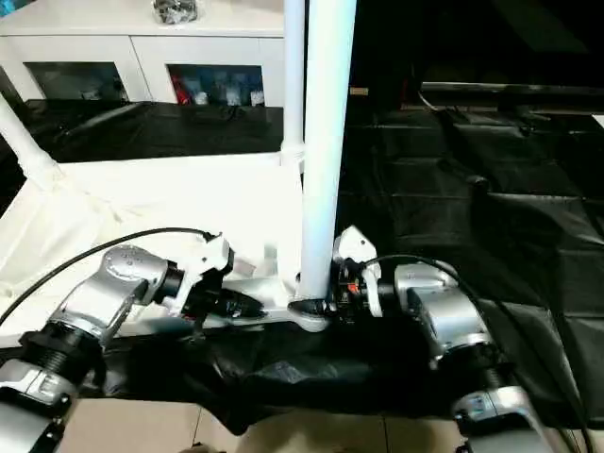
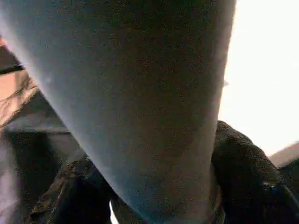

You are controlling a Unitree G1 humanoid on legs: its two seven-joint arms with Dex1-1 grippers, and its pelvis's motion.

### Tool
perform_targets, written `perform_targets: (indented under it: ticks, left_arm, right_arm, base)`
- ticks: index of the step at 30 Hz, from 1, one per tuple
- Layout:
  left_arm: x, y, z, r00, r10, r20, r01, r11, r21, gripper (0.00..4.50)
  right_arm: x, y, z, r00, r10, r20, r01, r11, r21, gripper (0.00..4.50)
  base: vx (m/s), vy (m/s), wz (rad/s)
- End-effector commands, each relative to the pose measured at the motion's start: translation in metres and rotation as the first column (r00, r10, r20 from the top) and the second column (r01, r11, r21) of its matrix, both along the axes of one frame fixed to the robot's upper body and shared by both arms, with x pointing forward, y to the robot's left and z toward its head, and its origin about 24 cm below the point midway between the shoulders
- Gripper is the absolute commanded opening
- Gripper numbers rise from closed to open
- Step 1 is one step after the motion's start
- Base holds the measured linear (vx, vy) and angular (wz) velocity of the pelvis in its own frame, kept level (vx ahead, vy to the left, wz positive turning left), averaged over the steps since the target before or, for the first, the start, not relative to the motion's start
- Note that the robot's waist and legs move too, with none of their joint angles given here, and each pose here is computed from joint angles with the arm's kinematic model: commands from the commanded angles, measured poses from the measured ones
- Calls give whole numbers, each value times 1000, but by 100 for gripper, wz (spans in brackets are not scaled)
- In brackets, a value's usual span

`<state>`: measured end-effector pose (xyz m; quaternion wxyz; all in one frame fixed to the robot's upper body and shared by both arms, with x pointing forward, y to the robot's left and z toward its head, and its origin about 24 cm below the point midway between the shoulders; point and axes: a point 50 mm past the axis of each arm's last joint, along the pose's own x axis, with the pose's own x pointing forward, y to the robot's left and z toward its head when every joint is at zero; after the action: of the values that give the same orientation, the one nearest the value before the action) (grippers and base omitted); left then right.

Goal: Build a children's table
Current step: Rotate leg to tighten

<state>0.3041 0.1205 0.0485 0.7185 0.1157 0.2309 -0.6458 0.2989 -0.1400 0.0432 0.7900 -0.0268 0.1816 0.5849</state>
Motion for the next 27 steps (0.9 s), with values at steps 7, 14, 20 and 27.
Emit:
perform_targets:
  ticks: [7,14,20,27]
  left_arm:
    - [25,-51,9,967,231,106,-226,972,-59,0]
    - [33,-70,11,926,354,127,-345,934,-90,0]
    - [30,-69,10,939,304,161,-293,952,-89,0]
    - [30,-68,9,943,288,168,-279,957,-78,0]
  right_arm:
    - [27,44,-26,900,-436,-4,435,899,-43,256]
    - [37,62,-29,807,-589,51,591,803,-74,256]
    - [40,64,-23,816,-578,-8,578,816,5,362]
    - [43,39,-16,846,-522,107,528,849,-34,406]
  base:
    - [0,0,0]
    - [0,0,0]
    - [0,0,0]
    - [0,0,0]
